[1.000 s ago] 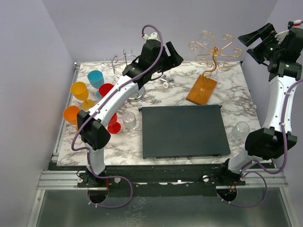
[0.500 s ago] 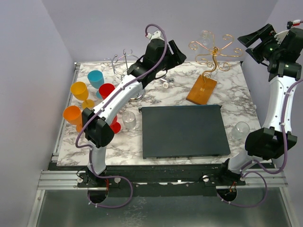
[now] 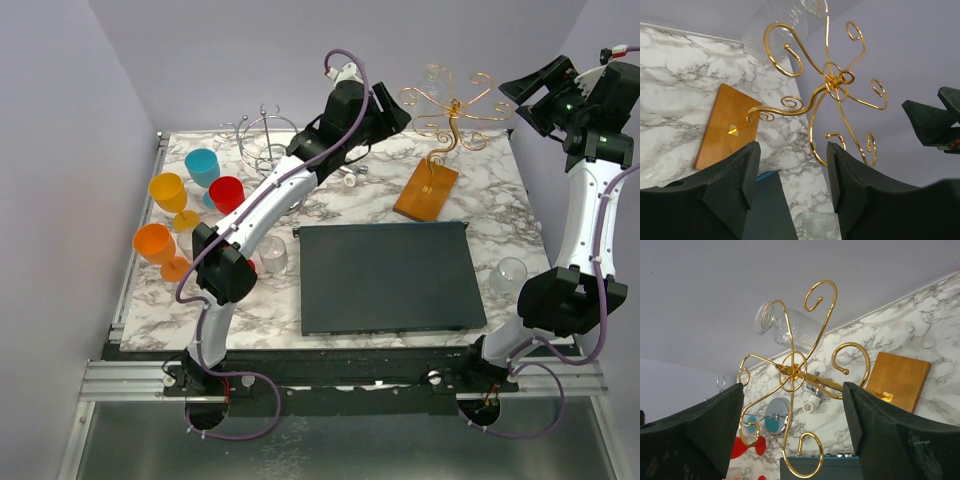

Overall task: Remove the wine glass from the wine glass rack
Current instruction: Adjust the wine rack at the center of the board.

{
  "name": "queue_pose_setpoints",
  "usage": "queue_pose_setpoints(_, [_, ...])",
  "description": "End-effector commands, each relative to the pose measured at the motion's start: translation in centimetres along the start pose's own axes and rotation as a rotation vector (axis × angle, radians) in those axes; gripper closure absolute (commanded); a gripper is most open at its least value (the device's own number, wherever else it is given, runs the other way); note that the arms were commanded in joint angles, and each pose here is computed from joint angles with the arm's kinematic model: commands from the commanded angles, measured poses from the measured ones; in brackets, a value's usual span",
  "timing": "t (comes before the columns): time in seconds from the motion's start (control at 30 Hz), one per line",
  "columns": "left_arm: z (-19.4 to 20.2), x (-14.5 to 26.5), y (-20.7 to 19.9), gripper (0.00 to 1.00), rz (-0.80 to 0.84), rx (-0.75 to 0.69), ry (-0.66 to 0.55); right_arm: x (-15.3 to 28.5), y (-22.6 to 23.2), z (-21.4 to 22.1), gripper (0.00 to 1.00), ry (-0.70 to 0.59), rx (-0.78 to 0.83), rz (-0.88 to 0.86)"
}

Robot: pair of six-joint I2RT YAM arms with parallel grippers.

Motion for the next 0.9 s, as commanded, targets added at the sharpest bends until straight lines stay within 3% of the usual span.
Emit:
queue_pose_setpoints(0.0, [1.7, -0.5, -2.3, 0.41, 0.071, 0.026, 0.041, -0.1, 0.0, -0.7, 0.15, -0.009, 0.033, 0.006])
queue_pose_setpoints(0.23, [2.6, -1.8, -2.0, 0.48, 0.055, 0.034, 0.034, -0.2, 0.2, -0.6, 0.17, -0.001, 0.023, -0.003])
queue_pose_setpoints(0.6, [3.7, -3.3, -1.8, 0.61, 0.071, 0.036, 0.061, 3.1, 0.6, 3.9, 0.20, 0.049, -0.031, 0.029])
queue_pose_setpoints(0.87, [3.8, -3.7, -1.5, 0.62, 0.067, 0.029, 0.055, 4.1, 1.1, 7.0, 0.38, 0.090, -0.086, 0.005])
Point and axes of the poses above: each gripper's point midway between its finger pads, its own x axis back along the fingers, its own y axis along the line the jaws close on, z = x × y, the point moved 4 cm from there along x, back along the fingers, and after that the axes turned 9 degrees about x, right-handed, at the moved point
